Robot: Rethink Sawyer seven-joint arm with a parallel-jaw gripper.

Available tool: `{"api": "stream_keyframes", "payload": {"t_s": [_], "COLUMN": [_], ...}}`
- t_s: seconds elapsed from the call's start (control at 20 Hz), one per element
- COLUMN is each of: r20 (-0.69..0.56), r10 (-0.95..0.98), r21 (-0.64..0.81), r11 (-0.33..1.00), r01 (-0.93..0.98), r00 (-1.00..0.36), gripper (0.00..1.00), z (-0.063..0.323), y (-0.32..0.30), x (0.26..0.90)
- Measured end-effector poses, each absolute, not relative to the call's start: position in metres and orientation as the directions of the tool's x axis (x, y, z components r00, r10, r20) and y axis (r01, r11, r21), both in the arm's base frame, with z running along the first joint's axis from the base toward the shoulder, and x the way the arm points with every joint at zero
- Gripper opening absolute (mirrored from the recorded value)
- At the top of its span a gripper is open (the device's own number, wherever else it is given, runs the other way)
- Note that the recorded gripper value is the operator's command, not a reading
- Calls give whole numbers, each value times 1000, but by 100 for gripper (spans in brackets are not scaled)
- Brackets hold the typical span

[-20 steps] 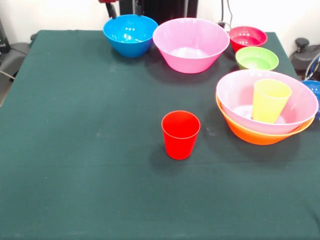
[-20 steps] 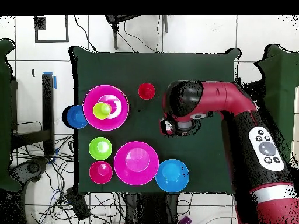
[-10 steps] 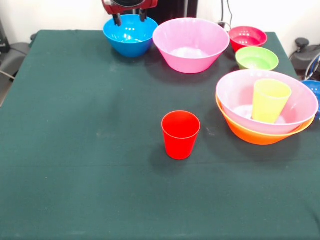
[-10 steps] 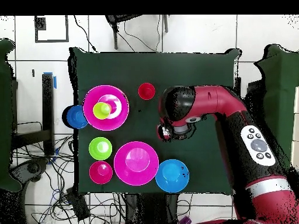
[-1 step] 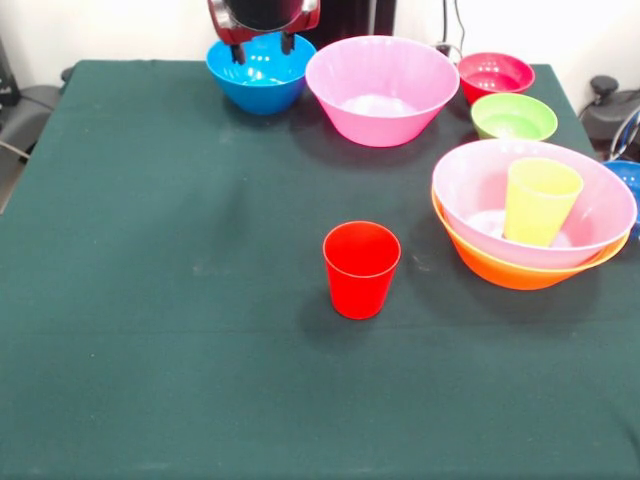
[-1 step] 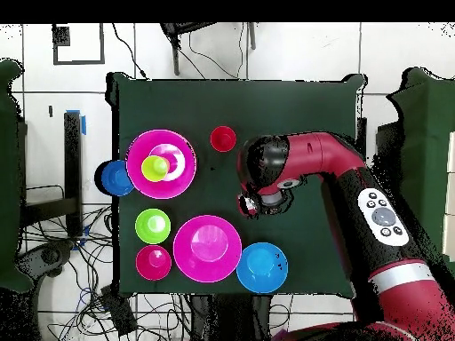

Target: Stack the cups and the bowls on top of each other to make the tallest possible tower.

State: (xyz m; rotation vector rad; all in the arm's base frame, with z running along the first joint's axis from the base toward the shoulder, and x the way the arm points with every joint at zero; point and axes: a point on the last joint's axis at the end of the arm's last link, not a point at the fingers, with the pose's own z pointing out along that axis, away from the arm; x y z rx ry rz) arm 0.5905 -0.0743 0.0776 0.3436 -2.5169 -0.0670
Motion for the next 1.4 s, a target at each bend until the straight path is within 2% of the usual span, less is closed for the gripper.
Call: {"api": "stream_keyframes", "payload": {"t_s": [0.55,1.1,1.4], "r20": [546,536,549], "r10": [-375,-395,-403], "r21": [172,200,223], "r11": [925,918,915], "r01": [-338,-343,-337], "r00": [-749,-746,-732], "gripper": [100,100,100], "z": [61,59,42], "y": [-92,-115,-117], "x": [581,575,565]}}
